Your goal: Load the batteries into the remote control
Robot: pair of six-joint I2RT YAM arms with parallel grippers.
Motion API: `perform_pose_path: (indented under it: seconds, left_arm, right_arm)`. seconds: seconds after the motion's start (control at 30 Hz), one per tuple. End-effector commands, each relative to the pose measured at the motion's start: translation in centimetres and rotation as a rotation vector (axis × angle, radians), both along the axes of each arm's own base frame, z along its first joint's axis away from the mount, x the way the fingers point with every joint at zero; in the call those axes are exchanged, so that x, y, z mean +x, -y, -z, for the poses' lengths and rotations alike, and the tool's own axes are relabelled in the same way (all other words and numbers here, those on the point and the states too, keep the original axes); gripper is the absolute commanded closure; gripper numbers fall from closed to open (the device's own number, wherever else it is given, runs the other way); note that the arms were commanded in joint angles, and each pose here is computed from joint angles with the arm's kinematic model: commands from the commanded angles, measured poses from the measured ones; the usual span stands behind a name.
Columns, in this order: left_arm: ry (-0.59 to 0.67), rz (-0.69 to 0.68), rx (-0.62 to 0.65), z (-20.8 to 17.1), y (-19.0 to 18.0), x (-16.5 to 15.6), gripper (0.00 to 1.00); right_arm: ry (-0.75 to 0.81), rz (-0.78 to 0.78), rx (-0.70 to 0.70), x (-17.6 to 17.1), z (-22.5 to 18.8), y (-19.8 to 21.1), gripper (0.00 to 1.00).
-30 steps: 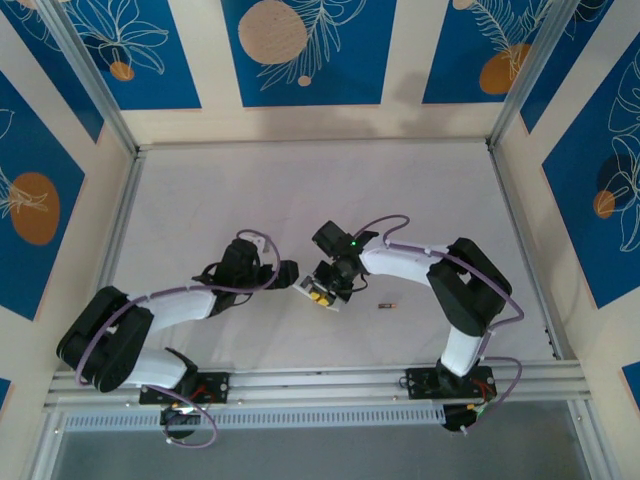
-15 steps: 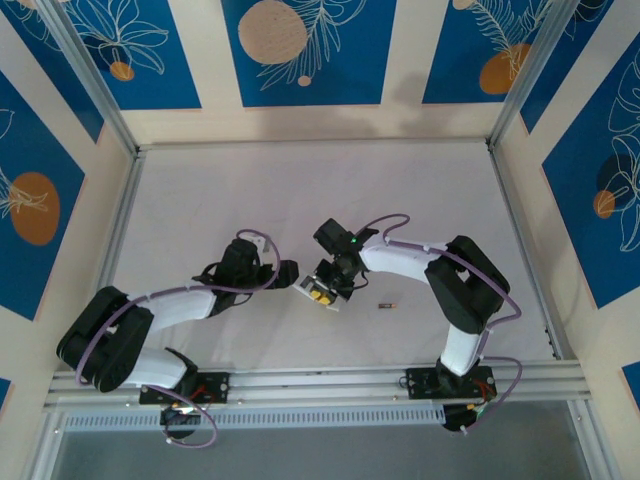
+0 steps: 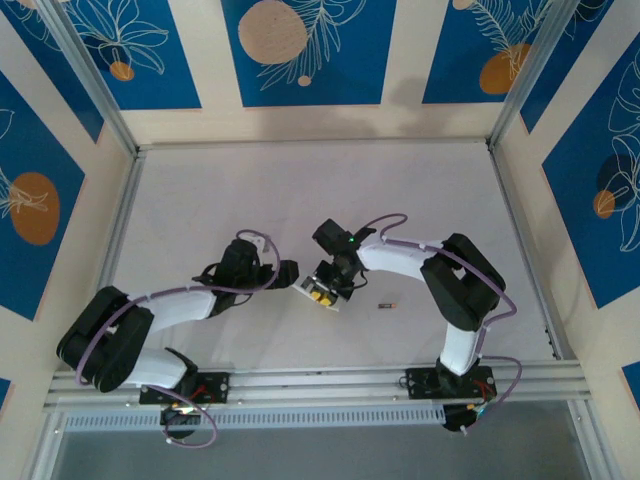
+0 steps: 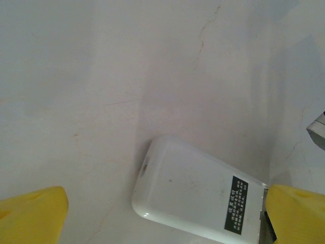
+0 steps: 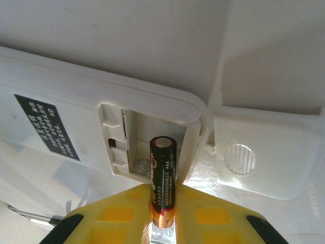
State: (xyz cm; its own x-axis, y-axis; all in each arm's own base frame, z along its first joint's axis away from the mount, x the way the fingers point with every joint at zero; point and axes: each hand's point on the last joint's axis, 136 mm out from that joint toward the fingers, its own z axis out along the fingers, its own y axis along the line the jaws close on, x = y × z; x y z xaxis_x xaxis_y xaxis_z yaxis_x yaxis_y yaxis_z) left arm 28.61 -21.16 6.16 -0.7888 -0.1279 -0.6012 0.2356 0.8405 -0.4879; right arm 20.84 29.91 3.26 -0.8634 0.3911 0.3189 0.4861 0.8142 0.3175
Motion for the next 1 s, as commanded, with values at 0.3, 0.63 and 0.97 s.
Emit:
perform_pose_path:
  seconds: [0.3, 0.63, 0.97]
  left_arm:
    - [0.008, 0.011, 0.002, 0.2, -0.1, 0.0, 0.00]
    - [0.011, 0.012, 0.005, 0.2, -0.1, 0.0, 0.00]
    - [0.010, 0.021, 0.015, -1.2, -0.4, -0.5, 0.01]
  right_arm:
    - [-0.027, -0.020, -0.021, -0.3, 0.0, 0.1, 0.74]
    - [0.038, -0.067, -0.021, 0.0, -2.0, -0.4, 0.72]
    - [0.076, -0.105, -0.020, 0.1, -2.6, -0.2, 0.72]
